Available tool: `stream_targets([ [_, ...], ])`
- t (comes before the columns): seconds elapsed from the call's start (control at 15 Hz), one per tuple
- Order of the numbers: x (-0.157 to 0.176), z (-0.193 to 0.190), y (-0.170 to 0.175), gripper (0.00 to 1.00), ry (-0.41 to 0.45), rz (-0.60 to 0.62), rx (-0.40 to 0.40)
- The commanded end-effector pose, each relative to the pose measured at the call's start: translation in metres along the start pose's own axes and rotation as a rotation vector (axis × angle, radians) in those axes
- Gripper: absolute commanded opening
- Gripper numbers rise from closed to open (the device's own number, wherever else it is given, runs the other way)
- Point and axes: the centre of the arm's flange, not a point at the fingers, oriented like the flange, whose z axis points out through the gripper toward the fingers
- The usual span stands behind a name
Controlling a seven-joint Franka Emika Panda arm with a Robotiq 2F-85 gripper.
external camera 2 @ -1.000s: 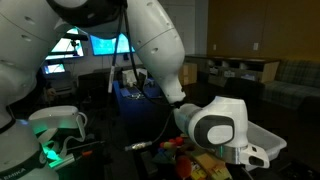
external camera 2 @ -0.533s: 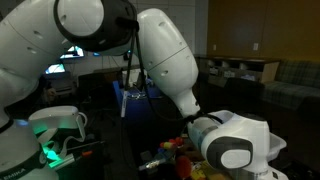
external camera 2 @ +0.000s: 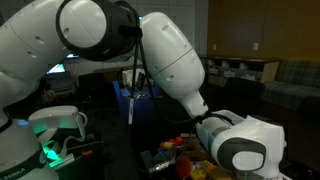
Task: Use the towel to sweep the things on the table to the left and then put the towel in the white bin
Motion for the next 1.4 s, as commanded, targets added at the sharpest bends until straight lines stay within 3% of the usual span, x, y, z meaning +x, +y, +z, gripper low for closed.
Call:
stream_targets([
  [0.0,0.005,-0.003,-0.001,0.15,-0.029,-0.044,0.016],
  [0.2,-0.002,-0.012,-0.005,0.09,-0.047,-0.070,0.004],
  [0.4,-0.012,-0.025,-0.005,0.13,-0.057,-0.074,-0.025],
  [0.8,-0.052,-0.056,0.022,0.13,-0.094,-0.067,-0.194],
  [1.13,-0.090,-0.053,0.034,0.13,-0.171,-0.059,-0.275],
  [1.33,-0.120,-0.038,0.019,0.13,-0.238,-0.076,-0.258],
])
